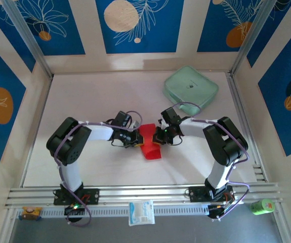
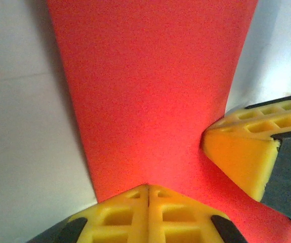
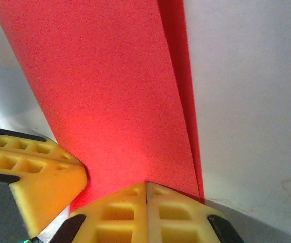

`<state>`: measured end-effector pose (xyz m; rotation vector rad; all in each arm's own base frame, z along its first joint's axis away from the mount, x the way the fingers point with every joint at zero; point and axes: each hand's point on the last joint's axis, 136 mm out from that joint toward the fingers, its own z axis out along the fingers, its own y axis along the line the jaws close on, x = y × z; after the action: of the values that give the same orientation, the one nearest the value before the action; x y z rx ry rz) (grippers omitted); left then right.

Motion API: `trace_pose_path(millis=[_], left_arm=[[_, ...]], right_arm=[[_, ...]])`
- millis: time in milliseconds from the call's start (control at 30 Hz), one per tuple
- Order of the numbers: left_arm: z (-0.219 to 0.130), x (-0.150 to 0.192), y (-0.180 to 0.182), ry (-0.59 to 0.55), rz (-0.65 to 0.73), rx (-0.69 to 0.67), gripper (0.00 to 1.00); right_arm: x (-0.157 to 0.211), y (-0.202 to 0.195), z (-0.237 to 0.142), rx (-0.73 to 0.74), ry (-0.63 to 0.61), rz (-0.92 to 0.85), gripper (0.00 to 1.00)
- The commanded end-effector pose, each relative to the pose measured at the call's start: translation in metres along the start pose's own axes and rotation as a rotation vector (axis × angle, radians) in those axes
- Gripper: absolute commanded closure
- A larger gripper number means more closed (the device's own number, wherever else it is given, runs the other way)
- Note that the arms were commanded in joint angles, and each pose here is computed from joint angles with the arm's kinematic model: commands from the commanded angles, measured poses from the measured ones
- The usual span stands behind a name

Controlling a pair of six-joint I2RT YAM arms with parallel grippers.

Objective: Fold a paper plane with a square sheet of paper (pick it up from the middle)
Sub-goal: First fold the square sheet of paper in half at the center of the table.

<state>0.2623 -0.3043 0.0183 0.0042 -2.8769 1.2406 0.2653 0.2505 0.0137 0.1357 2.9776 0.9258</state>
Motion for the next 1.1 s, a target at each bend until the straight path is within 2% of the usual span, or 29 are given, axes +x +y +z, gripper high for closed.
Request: trace_pose_path(millis=[0,167,333,500,700,1067], left_arm=[[-0.001,0.015,0.038,0.040,0.001,-0.144,0.97],[-0.012,0.011,0.016,0.015,0.026,-0.097,0.96],[-0.022,0.001,-0.027,-0.022,0.021,0.030,0.95],[-0.019,0.004,-0.046,-0.018,0.014,0.118,0.94],[-0.004,0.018,-0.026,0.031,-0.027,0.107,0.95],[0.002,0.039,0.027,0.090,0.004,-0.092,0.96]], right_arm=[[0.032,-0.043,0.008,0.147,0.087,0.071,1.00],[0.032,-0.043,0.006,0.149,0.083,0.070,1.00],[0.031,-0.043,0.006,0.150,0.080,0.073,1.00],[0.032,-0.043,0.006,0.151,0.081,0.074,1.00],[0.032,-0.044,0.005,0.154,0.082,0.074,1.00],[0.034,-0.047,0.008,0.154,0.083,0.084,1.00]])
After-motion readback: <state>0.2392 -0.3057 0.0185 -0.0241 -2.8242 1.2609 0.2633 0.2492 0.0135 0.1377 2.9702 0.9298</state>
